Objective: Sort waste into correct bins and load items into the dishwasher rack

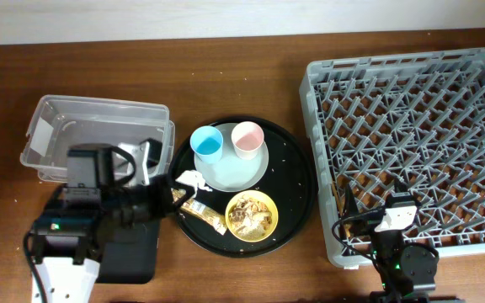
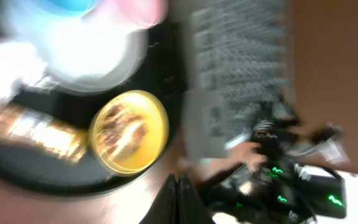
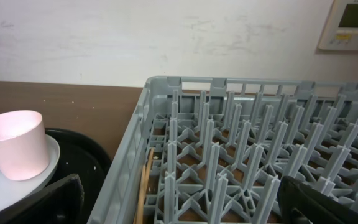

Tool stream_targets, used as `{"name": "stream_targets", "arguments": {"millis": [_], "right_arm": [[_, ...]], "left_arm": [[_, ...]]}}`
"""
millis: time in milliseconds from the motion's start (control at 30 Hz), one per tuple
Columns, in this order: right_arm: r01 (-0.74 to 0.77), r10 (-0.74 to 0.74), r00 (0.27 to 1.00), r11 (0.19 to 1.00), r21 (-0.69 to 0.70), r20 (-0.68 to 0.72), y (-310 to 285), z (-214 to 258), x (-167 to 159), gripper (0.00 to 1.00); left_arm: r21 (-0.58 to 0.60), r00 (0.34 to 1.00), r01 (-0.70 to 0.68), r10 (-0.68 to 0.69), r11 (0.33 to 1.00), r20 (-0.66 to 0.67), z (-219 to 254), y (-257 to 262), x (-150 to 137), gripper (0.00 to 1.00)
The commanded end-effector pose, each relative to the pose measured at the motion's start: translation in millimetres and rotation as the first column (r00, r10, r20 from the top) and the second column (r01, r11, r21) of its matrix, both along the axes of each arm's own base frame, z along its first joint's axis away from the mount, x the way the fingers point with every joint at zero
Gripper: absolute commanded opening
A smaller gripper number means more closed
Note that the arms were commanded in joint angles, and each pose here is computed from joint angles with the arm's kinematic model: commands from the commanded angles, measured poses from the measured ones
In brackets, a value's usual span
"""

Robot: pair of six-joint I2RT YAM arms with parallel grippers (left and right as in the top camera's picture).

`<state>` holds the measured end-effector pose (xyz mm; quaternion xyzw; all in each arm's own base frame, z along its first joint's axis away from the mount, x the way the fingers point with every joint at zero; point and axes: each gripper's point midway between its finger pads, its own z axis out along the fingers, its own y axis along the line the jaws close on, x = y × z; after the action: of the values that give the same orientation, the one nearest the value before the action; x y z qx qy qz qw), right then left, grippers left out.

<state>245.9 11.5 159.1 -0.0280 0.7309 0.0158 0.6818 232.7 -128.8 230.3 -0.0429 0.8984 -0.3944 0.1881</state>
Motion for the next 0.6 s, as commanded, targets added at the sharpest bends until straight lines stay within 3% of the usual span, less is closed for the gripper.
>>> {"name": "stream_targets", "arguments": {"millis": [0, 167, 233, 267, 300, 433, 567], "right_arm": [[0.005, -0.005, 1.000, 1.000, 0.009, -0.004, -1, -2, 0, 0.98], [0.004, -0.004, 1.000, 1.000, 0.009, -0.004, -1, -2, 0, 0.98], [0.004, -0.004, 1.000, 1.000, 0.009, -0.004, -1, -2, 0, 0.98], [0.004, -0.004, 1.000, 1.000, 0.009, -0.004, -1, -2, 0, 0.98], [0.005, -0.005, 1.000, 1.000, 0.009, -0.004, -1, -2, 0, 0.98], [0.004, -0.004, 1.000, 1.000, 0.009, -0.004, -1, -2, 0, 0.98], [0.004, -0.004, 1.000, 1.000, 0.009, -0.004, -1, -2, 0, 0.98]], "left_arm": [[0.354, 0.938, -0.303, 0.342, 0.885, -0.053, -37, 40, 0, 0.00], [0.544, 0.894, -0.425, 0.428, 0.723, 0.129, -48, 27, -3, 0.01], [0.620, 0.896, -0.393, 0.435, 0.679, 0.092, -76, 11, -2, 0.09], [0.691, 0.903, -0.340, 0.426, 0.638, 0.051, -103, 4, 3, 0.57], [0.724, 0.903, -0.313, 0.430, 0.614, 0.026, -120, 1, 6, 0.61], [0.724, 0.898, -0.302, 0.439, 0.620, -0.001, -151, -19, 23, 0.61], [0.698, 0.832, -0.394, 0.555, 0.597, -0.005, -152, -8, 30, 0.61]]}}
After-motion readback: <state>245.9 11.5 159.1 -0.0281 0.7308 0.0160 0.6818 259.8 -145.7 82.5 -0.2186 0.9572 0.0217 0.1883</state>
